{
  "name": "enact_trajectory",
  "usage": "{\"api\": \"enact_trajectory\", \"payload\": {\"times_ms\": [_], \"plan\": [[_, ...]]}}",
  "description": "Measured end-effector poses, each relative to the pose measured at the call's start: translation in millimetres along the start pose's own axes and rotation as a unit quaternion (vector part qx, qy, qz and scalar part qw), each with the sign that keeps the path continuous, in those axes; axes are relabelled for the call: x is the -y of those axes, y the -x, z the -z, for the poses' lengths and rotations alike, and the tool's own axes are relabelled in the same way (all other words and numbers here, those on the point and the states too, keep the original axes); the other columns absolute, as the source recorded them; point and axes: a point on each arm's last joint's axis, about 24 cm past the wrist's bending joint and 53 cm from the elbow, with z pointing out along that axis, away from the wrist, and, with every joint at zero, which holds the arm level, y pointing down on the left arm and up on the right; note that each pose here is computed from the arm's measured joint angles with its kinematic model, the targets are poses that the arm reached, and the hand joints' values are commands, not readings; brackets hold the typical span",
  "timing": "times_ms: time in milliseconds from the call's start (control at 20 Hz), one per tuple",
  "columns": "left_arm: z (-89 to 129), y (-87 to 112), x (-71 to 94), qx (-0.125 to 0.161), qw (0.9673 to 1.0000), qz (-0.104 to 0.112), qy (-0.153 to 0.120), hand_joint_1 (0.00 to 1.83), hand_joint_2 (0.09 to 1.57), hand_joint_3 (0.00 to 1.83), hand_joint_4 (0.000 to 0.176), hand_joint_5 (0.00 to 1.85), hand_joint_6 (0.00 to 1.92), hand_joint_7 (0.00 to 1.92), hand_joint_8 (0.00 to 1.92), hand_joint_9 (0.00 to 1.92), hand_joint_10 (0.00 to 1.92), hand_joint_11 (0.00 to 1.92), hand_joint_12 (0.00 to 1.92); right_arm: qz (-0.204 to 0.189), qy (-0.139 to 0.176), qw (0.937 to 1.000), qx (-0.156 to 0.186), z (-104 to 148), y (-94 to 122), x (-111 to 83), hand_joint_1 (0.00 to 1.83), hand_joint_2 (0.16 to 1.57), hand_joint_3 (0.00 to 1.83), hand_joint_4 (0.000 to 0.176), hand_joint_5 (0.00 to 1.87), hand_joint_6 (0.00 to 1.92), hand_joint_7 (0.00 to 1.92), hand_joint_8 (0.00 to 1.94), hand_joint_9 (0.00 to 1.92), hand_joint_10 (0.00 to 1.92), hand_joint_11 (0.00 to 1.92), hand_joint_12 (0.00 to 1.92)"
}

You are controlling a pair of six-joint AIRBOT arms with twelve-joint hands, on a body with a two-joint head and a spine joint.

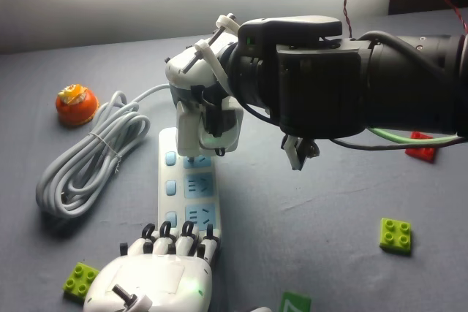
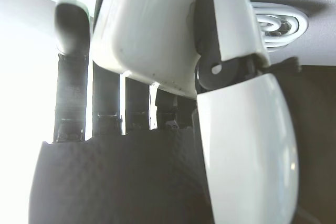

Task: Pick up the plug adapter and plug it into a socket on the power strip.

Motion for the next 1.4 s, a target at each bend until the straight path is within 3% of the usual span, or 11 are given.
{"api": "enact_trajectory", "payload": {"times_ms": [550,800,950,1350,1400], "plan": [[0.3,-0.7,-1.6,0.000,1.0000,-0.002,0.002,0.02,1.26,0.00,0.000,0.05,0.01,0.01,0.00,0.02,0.00,0.00,0.24,0.025,0.001,0.9997,-0.003,-4.7,-11.8,-12.0,1.24,1.15,0.00,0.000,0.88,0.97,0.96,1.24,0.82,1.21,0.67,1.62],[0.3,-0.1,-2.5,0.001,1.0000,-0.001,0.003,0.02,1.26,0.00,0.000,0.02,0.00,0.00,0.00,0.00,0.00,0.00,0.20,0.046,0.005,0.9989,-0.002,-7.6,-20.9,-17.9,1.24,1.14,0.00,0.000,0.88,0.97,1.00,1.17,0.87,1.16,0.72,1.57],[0.3,0.0,-3.0,0.001,1.0000,-0.001,0.004,0.01,1.26,0.00,0.000,0.03,0.01,0.00,0.00,0.00,0.00,0.00,0.18,0.061,0.006,0.9981,-0.003,-10.2,-28.9,-21.0,1.23,1.15,0.00,0.000,0.86,1.00,0.96,1.22,0.85,1.16,0.68,1.58],[1.2,0.4,-5.0,0.003,1.0000,-0.002,0.008,0.00,1.25,0.00,0.000,0.03,0.00,0.01,0.00,0.00,0.00,0.00,0.17,0.071,0.006,0.9974,-0.004,-15.4,-34.4,-24.3,1.24,1.14,0.00,0.000,0.91,0.94,0.98,1.20,0.85,1.18,0.68,1.59],[1.2,0.0,-5.6,0.003,1.0000,-0.003,0.008,0.00,1.26,0.00,0.000,0.03,0.00,0.00,0.00,0.00,0.00,0.00,0.16,0.071,0.007,0.9974,-0.004,-15.5,-34.3,-24.6,1.23,1.15,0.00,0.000,0.87,1.00,0.96,1.23,0.83,1.19,0.66,1.61]]}}
